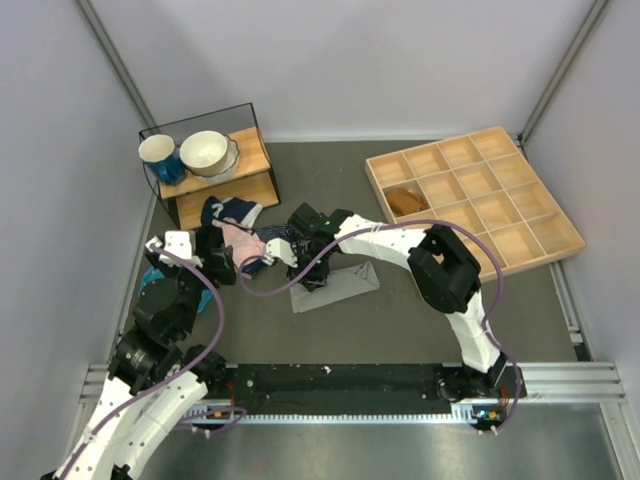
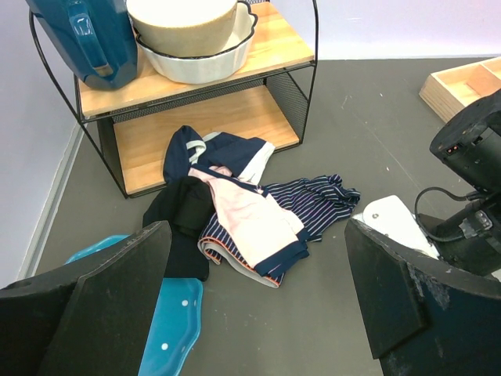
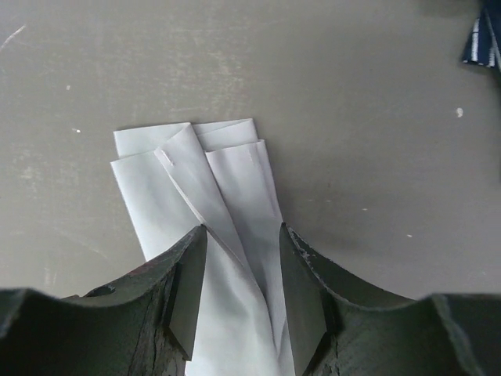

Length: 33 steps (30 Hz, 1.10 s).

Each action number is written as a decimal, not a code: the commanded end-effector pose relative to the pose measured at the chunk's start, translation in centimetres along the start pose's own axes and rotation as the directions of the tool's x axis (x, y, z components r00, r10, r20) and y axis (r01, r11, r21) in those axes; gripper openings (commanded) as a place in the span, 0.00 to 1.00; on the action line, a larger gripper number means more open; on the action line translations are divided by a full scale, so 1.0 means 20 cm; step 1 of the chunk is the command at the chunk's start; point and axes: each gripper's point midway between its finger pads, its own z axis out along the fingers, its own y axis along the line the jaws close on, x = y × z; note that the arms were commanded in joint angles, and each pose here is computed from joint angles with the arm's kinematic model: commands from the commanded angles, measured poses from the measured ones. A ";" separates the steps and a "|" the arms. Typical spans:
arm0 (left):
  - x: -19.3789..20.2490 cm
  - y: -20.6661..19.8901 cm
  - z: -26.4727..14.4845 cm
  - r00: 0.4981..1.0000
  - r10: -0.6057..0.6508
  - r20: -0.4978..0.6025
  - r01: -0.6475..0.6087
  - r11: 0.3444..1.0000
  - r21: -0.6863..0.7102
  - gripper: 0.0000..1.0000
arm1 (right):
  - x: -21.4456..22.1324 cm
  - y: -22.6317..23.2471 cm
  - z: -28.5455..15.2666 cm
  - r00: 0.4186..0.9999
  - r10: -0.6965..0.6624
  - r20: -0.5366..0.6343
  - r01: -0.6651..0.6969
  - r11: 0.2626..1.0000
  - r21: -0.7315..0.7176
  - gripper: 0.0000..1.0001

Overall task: Roll the underwear
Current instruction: Fold the underwear at the center of the board.

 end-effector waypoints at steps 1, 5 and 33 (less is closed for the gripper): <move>-0.05 -0.01 0.01 0.999 -0.028 0.045 0.028 1.000 0.003 0.98 | -0.11 -0.09 -0.02 0.999 -0.021 0.025 0.019 0.997 0.081 0.43; -0.05 -0.01 0.01 0.999 -0.028 0.043 0.027 1.000 0.007 0.98 | -0.14 -0.16 -0.03 1.000 0.001 0.029 -0.005 0.990 0.140 0.42; -0.02 -0.61 -0.03 0.981 -0.105 -0.164 0.179 0.813 0.554 0.99 | 0.18 0.07 -0.78 0.961 0.065 0.267 -0.115 0.978 0.176 0.72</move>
